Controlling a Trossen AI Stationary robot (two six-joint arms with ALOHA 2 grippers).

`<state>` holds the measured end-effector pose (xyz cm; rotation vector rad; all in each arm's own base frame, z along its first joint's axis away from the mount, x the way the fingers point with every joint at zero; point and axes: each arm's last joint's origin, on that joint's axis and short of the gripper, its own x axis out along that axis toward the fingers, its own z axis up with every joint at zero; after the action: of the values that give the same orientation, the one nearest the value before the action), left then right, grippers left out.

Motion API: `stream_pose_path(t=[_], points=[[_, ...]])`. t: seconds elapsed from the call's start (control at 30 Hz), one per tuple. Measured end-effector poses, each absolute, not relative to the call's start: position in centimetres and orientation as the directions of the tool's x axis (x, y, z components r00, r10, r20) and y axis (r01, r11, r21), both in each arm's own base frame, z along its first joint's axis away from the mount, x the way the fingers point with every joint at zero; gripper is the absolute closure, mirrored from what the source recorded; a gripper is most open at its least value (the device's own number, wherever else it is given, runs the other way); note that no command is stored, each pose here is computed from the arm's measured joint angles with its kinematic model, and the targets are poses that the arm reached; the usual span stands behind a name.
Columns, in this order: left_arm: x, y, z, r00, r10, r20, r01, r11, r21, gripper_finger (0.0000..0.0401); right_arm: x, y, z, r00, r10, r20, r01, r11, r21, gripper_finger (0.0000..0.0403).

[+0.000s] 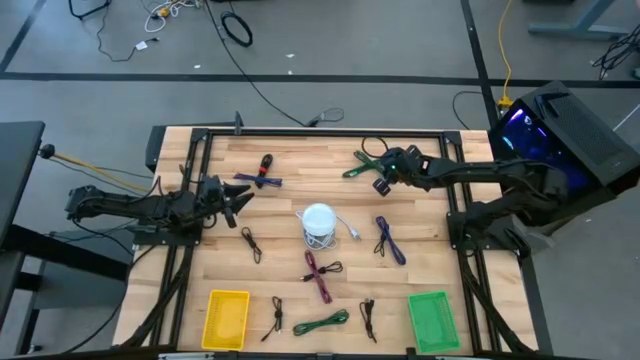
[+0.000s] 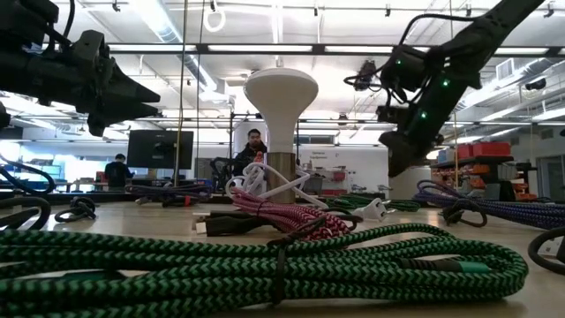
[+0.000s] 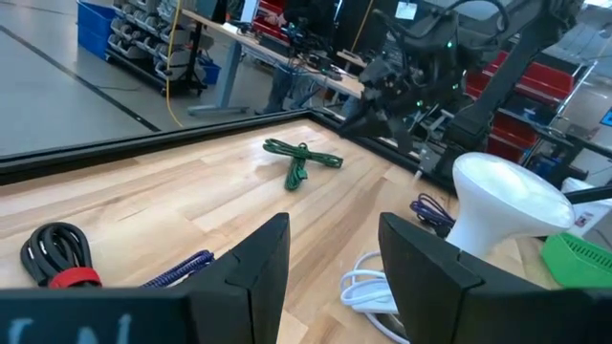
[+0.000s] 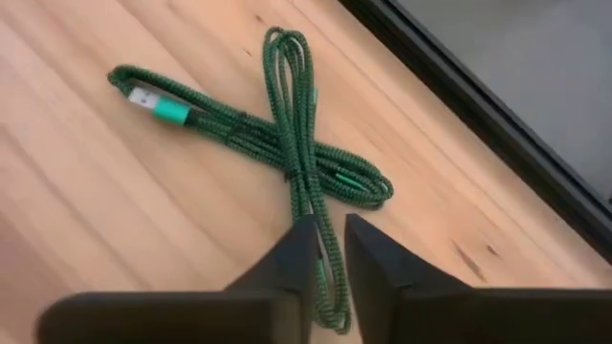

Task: Pick & Place USB Port
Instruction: Put the top green charger cable into the green bin

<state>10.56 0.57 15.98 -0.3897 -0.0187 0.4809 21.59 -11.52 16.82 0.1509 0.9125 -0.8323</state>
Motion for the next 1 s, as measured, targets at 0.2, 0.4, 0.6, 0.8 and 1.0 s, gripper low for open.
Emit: stream_pose_path(t=[0.2,0.4,0.6,0.8,1.0], points=[[10.5,0.6,16.0,0.885,0.461,-0.072,-0.453,0.811,-0.37,0.0234,22.0,-11.7,15.6,0.33,-0.563,-0.758,0.696,0.687,-0.208,0.0253],[10.5,0.6,16.0,0.884,0.461,-0.072,-0.453,0.811,-0.37,0.0234,22.7,-11.9,13.8,0.315,-0.528,-0.789,0.684,0.702,-0.197,0.0195],[10.5,0.6,16.0,0.884,0.461,-0.072,-0.453,0.811,-0.37,0.0234,23.2,-12.2,12.7,0.292,-0.554,-0.78,0.688,0.688,-0.231,0.0161],[10.5,0.6,16.0,0.884,0.461,-0.072,-0.453,0.812,-0.368,0.0234,23.1,-12.4,12.5,0.27,-0.571,-0.775,0.696,0.672,-0.253,0.0144],[10.5,0.6,16.0,0.884,0.461,-0.072,-0.453,0.812,-0.368,0.0234,23.1,-12.4,12.5,0.268,-0.572,-0.775,0.696,0.671,-0.255,0.0142]])
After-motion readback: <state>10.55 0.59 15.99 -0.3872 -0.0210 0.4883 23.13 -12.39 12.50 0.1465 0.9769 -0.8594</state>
